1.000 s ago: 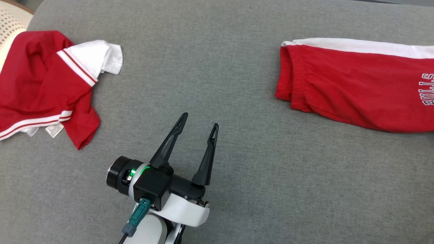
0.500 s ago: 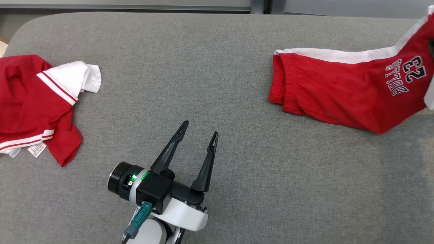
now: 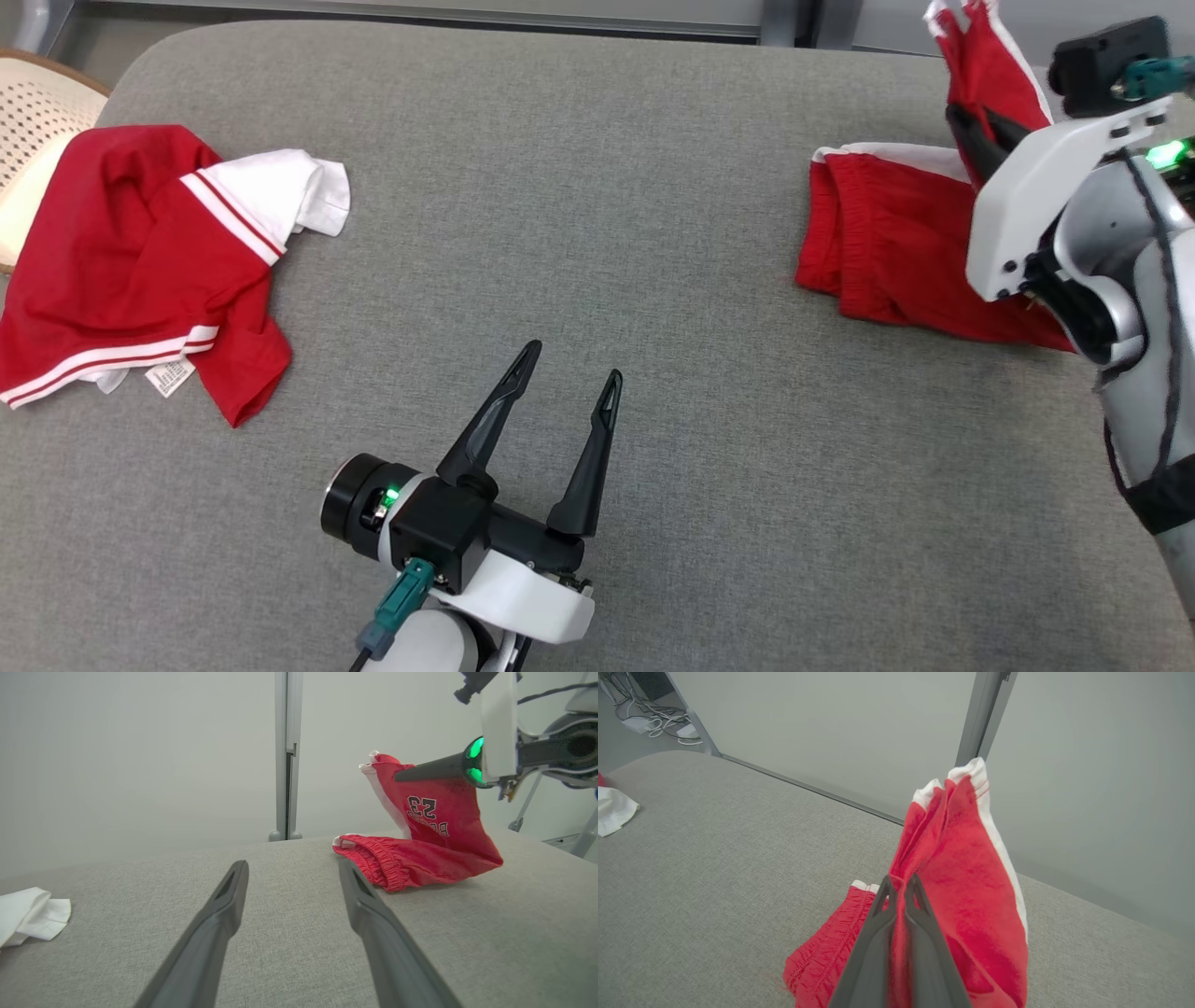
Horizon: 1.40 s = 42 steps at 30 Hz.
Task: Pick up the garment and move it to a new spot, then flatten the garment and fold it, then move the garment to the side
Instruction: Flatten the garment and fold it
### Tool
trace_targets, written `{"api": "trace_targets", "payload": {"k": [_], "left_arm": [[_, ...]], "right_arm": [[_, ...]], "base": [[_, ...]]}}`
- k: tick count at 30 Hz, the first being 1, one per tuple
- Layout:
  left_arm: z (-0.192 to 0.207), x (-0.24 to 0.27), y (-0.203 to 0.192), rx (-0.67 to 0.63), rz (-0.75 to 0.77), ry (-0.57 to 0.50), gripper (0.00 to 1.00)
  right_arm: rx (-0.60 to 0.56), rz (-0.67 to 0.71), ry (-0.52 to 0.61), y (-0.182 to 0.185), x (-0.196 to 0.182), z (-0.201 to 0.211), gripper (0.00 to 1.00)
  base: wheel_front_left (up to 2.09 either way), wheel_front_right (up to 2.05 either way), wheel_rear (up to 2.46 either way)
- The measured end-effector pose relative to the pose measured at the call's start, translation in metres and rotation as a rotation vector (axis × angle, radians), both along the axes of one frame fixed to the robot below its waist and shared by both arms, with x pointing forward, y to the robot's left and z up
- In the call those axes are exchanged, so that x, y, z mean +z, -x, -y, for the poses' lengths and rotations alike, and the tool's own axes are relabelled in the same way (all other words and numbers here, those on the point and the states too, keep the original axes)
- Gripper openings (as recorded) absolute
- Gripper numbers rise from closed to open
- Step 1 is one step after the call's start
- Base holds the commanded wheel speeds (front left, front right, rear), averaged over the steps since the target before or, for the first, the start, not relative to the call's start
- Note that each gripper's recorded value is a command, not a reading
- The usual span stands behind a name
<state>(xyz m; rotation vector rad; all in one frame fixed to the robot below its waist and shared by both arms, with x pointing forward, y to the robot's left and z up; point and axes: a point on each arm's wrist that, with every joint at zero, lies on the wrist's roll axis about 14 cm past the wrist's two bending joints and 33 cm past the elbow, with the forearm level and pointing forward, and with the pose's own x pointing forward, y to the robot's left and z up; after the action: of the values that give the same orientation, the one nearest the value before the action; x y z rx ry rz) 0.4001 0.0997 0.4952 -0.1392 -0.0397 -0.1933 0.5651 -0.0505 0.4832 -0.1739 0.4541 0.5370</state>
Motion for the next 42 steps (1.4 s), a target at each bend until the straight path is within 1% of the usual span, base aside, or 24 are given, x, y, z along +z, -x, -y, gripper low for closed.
{"api": "trace_targets", "payload": {"k": [4,8,9,10,12,14,16,18,20,22,24,25,28,29,32,36,40,42], "left_arm": [[-0.004,-0.003,0.001,0.017,-0.014,0.01,1.0],[-0.007,-0.01,0.001,0.029,-0.038,0.013,1.0],[-0.008,-0.011,0.001,0.029,-0.041,0.015,1.0],[-0.008,-0.011,0.0,0.028,-0.041,0.015,1.0],[-0.007,-0.01,-0.001,0.027,-0.04,0.02,1.0],[-0.007,-0.01,-0.001,0.031,-0.041,0.021,1.0],[-0.006,-0.009,-0.001,0.028,-0.038,0.028,1.0],[-0.005,-0.007,-0.001,0.027,-0.032,0.03,1.0],[-0.003,-0.004,-0.001,0.023,-0.025,0.032,1.0],[-0.001,-0.002,-0.002,0.019,-0.02,0.035,1.0],[0.001,0.0,-0.002,0.012,-0.012,0.039,1.0],[0.002,0.001,-0.002,0.01,-0.009,0.041,1.0],[0.004,0.003,-0.002,0.005,-0.002,0.046,1.0],[0.004,0.008,-0.004,0.006,0.016,0.048,1.0],[0.001,0.007,-0.001,0.02,0.011,0.054,1.0],[-0.009,0.01,0.007,0.052,0.018,0.053,1.0],[-0.022,0.014,0.021,0.094,0.028,0.056,1.0],[-0.027,0.016,0.029,0.11,0.032,0.059,1.0]], "right_arm": [[0.056,-0.034,0.027,0.007,-0.016,-0.022,0.0],[0.11,-0.098,0.022,0.02,-0.037,-0.048,0.0],[0.118,-0.116,0.004,0.024,-0.04,-0.055,0.42],[0.124,-0.137,-0.03,0.028,-0.041,-0.062,1.0],[0.131,-0.159,-0.101,0.034,-0.041,-0.075,1.0],[0.124,-0.127,-0.176,0.032,-0.028,-0.08,1.0],[0.098,-0.052,-0.258,0.022,-0.007,-0.077,1.0],[0.06,0.046,-0.299,0.009,0.015,-0.061,1.0],[0.014,0.148,-0.268,-0.003,0.031,-0.031,1.0],[-0.039,0.238,-0.207,-0.012,0.042,0.005,1.0],[-0.091,0.298,-0.141,-0.014,0.044,0.041,1.0],[-0.112,0.316,-0.128,-0.011,0.044,0.054,1.0],[-0.151,0.361,-0.117,0.004,0.04,0.081,1.0],[-0.173,0.4,-0.126,0.018,0.039,0.094,1.0],[-0.205,0.443,-0.156,0.042,0.034,0.107,1.0],[-0.219,0.479,-0.198,0.082,0.024,0.106,1.0],[-0.231,0.452,-0.228,0.122,0.012,0.096,1.0],[-0.247,0.483,-0.247,0.137,0.022,0.093,1.0]], "base": [[0.0,0.0,0.0],[0.0,0.0,0.0],[0.0,0.0,0.0],[0.0,0.0,0.0],[0.0,0.0,0.0],[0.0,0.0,0.0],[0.0,0.0,0.0],[0.0,0.0,0.0],[0.0,0.0,0.0],[0.0,0.0,0.0],[0.0,0.0,0.0],[0.0,0.0,0.0],[0.0,0.0,0.0],[0.0,0.0,0.0],[0.0,0.0,0.0],[0.0,0.0,0.0],[0.0,0.0,0.0],[0.0,0.0,0.0]]}}
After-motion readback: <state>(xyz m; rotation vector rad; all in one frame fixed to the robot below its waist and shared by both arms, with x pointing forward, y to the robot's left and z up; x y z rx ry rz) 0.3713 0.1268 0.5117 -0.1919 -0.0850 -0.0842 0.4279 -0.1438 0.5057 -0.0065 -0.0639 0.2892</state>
